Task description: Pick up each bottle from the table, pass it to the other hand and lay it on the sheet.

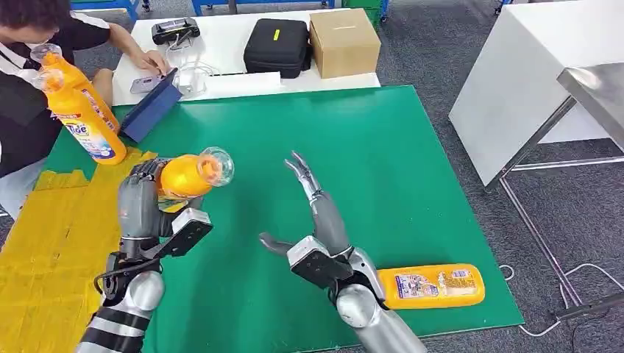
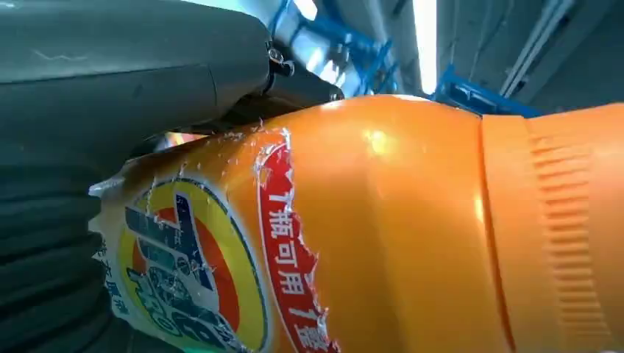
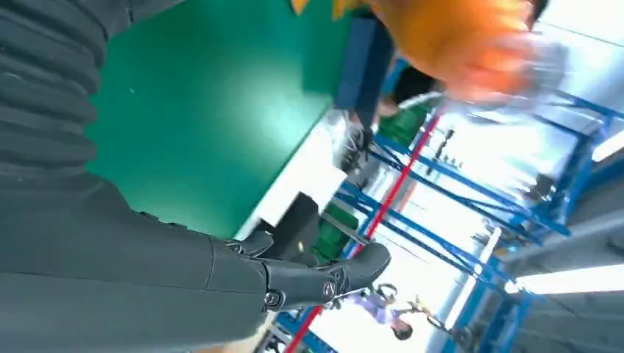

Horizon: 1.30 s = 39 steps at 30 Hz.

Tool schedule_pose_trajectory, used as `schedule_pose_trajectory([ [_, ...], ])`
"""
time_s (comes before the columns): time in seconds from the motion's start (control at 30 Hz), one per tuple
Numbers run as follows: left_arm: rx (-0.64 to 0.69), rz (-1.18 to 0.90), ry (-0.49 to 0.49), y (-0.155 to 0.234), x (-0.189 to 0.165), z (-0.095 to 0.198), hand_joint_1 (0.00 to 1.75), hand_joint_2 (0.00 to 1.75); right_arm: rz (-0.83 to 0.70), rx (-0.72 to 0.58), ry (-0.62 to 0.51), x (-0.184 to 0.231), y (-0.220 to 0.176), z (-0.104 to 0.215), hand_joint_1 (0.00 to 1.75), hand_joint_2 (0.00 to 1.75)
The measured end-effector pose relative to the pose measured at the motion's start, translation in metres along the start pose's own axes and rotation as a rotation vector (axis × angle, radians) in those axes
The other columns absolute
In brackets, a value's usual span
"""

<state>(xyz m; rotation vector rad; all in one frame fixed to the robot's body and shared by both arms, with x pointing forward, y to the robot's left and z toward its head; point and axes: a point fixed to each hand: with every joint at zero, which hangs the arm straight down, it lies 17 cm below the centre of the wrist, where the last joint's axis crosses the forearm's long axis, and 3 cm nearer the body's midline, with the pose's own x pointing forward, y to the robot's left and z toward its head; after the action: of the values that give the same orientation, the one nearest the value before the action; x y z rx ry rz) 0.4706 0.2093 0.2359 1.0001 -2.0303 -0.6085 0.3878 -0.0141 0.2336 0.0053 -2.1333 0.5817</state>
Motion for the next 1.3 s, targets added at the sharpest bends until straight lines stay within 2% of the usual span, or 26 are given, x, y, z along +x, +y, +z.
schedule_pose_trajectory([
  [0.23,-0.021,-0.043,0.025,-0.004,-0.020,0.002,1.75,1.75,-0.001,-0.014,-0.019,0.007,-0.008,-0.002,0.00,1.75],
  [0.67,-0.033,-0.055,0.031,-0.008,-0.025,0.003,1.75,1.75,-0.001,-0.025,-0.020,0.008,-0.012,-0.002,0.00,1.75],
  [0.73,-0.035,-0.104,0.029,-0.007,-0.027,0.002,1.75,1.75,-0.001,-0.025,-0.021,0.008,-0.012,-0.002,0.00,1.75],
  [0.8,-0.054,-0.238,0.029,-0.009,-0.036,0.002,1.75,1.75,-0.001,-0.027,-0.026,0.010,-0.013,-0.003,0.00,1.75],
  [0.9,-0.152,-0.408,0.081,-0.023,-0.069,0.006,1.75,1.75,0.001,-0.036,-0.041,0.015,-0.019,-0.004,0.00,1.75],
  [1.1,-0.412,-0.601,0.295,-0.048,-0.177,0.031,1.75,1.75,0.007,-0.039,-0.054,0.022,-0.029,-0.006,0.00,1.75],
  [1.3,-0.522,-0.708,0.482,-0.040,-0.258,0.068,1.75,1.75,0.002,-0.034,-0.058,0.023,-0.031,-0.008,0.00,1.75],
])
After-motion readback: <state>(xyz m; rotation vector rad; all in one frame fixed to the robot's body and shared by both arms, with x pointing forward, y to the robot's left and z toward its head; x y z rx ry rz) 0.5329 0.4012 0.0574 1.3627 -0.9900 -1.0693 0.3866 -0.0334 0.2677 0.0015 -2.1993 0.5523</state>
